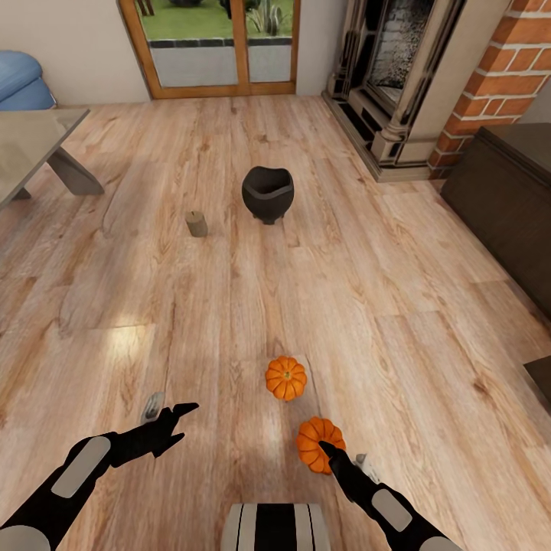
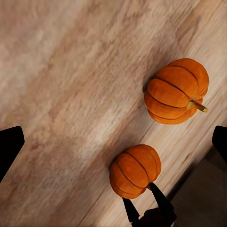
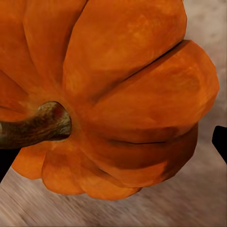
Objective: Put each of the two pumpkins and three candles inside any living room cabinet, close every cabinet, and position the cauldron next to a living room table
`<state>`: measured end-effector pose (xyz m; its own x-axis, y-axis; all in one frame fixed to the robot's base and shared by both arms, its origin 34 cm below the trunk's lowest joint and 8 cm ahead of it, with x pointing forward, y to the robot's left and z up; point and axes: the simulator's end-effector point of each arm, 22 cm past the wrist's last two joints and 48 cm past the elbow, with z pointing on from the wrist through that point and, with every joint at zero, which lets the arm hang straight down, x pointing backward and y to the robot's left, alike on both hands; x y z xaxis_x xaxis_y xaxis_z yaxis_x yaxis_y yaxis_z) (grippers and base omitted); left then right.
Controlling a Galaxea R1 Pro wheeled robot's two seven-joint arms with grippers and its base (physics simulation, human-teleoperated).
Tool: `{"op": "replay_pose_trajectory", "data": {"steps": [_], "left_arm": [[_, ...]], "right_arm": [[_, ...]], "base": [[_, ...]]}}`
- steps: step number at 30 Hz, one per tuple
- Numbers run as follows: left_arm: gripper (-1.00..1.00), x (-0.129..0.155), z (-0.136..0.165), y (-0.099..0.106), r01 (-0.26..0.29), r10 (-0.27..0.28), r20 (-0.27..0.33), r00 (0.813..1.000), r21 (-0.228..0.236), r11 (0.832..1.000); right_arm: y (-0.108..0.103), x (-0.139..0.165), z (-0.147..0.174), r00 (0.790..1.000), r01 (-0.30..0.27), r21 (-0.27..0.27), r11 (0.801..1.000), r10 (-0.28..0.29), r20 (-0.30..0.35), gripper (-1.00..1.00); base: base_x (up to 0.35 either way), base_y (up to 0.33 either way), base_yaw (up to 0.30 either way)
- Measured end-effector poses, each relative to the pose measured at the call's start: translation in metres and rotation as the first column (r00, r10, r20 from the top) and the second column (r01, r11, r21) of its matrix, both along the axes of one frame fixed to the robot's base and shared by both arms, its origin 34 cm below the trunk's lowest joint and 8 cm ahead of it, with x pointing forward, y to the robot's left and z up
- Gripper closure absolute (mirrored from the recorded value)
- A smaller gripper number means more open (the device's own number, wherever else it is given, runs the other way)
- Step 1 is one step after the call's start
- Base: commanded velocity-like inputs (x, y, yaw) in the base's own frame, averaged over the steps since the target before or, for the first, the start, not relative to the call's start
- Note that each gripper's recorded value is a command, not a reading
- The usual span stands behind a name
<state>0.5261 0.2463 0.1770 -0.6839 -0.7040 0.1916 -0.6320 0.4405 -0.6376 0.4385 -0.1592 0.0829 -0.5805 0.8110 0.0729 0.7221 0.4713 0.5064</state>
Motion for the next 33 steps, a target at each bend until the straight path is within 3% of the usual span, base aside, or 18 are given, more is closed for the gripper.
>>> {"op": "replay_pose_trajectory", "data": {"steps": [33], "left_arm": [[-1.00, -0.0054, -0.0074, -0.0015, 0.001, -0.001, -0.016, 1.000, -0.002, 1.000]], "right_arm": [[0.0012, -0.0018, -0.0038, 1.000, 0.013, 0.012, 1.000, -0.013, -0.003, -1.00]], "base": [[0.030, 0.010, 0.000]]}}
